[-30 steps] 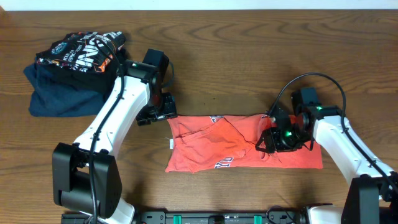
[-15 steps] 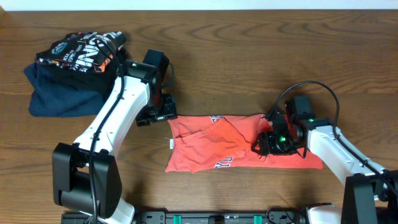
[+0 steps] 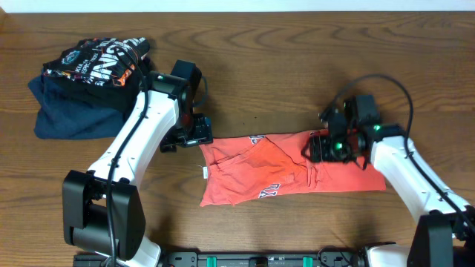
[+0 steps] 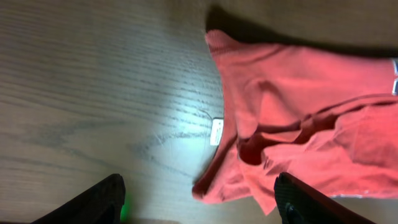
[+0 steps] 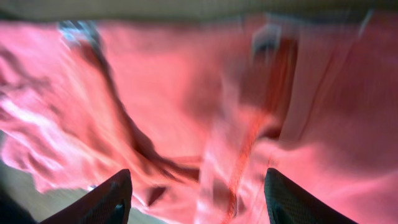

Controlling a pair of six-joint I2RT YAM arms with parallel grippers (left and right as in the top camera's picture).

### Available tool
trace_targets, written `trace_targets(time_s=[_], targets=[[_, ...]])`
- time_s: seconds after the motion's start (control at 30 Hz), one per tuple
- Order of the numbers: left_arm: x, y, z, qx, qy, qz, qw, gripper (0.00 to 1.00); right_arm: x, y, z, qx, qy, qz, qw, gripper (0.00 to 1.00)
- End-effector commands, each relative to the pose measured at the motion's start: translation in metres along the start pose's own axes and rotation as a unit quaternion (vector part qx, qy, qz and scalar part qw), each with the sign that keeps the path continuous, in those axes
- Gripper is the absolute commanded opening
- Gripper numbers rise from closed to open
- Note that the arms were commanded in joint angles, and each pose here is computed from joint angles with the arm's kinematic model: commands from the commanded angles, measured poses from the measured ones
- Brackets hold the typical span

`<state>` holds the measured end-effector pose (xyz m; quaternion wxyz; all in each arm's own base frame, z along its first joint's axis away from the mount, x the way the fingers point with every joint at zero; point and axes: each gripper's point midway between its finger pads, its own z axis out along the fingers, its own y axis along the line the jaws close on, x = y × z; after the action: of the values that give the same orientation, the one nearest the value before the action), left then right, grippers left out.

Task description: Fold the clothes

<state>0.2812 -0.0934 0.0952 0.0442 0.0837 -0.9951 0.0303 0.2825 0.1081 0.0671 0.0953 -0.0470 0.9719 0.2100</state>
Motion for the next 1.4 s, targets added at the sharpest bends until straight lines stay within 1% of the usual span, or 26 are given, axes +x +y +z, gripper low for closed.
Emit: trace_targets(time_s=[0.0, 0.1, 0.17, 0.23, 0.3, 0.5, 0.53, 0.6, 0.67, 0.8, 1.1, 1.37], targets=[[0.006, -0.009, -0.004, 0.031, 0.012, 0.017, 0.999, 0.80, -0.019, 0.000, -0.023, 0.027, -0.015, -0.036, 0.999, 0.67], [0.011, -0.016, -0.001, 0.054, 0.026, 0.017, 0.998, 0.81, -0.017, -0.018, -0.038, 0.095, 0.000, -0.024, 0.995, 0.66], [0.012, -0.015, 0.003, 0.053, 0.027, 0.020, 0.998, 0.81, -0.015, -0.032, -0.047, 0.137, 0.005, 0.002, 0.991, 0.66], [0.015, -0.017, 0.010, 0.062, 0.030, 0.050, 0.996, 0.81, -0.014, -0.039, -0.052, 0.153, 0.007, 0.018, 0.988, 0.67], [0.021, -0.021, 0.018, 0.080, 0.041, 0.074, 0.993, 0.81, -0.013, -0.042, -0.054, 0.154, 0.008, 0.028, 0.988, 0.67], [0.034, -0.017, 0.052, 0.091, 0.055, 0.076, 0.991, 0.82, -0.010, -0.049, -0.057, 0.157, 0.011, 0.045, 0.986, 0.67], [0.037, -0.021, 0.057, 0.108, 0.059, 0.083, 0.989, 0.82, -0.009, -0.049, -0.057, 0.157, 0.013, 0.046, 0.986, 0.67], [0.045, -0.039, 0.064, 0.172, 0.064, 0.117, 0.976, 0.82, -0.008, -0.050, -0.057, 0.158, 0.015, 0.047, 0.986, 0.67], [0.050, -0.044, 0.071, 0.197, 0.065, 0.124, 0.970, 0.82, -0.007, -0.050, -0.057, 0.158, 0.015, 0.050, 0.986, 0.67], [0.056, -0.041, 0.085, 0.199, 0.068, 0.119, 0.970, 0.82, -0.007, -0.050, -0.057, 0.158, 0.015, 0.053, 0.986, 0.67], [0.053, -0.043, 0.086, 0.201, 0.064, 0.104, 0.972, 0.82, -0.007, -0.050, -0.057, 0.158, 0.016, 0.053, 0.986, 0.67], [0.051, -0.048, 0.092, 0.211, 0.077, 0.068, 0.972, 0.82, -0.006, -0.050, -0.057, 0.158, 0.017, 0.053, 0.986, 0.67]])
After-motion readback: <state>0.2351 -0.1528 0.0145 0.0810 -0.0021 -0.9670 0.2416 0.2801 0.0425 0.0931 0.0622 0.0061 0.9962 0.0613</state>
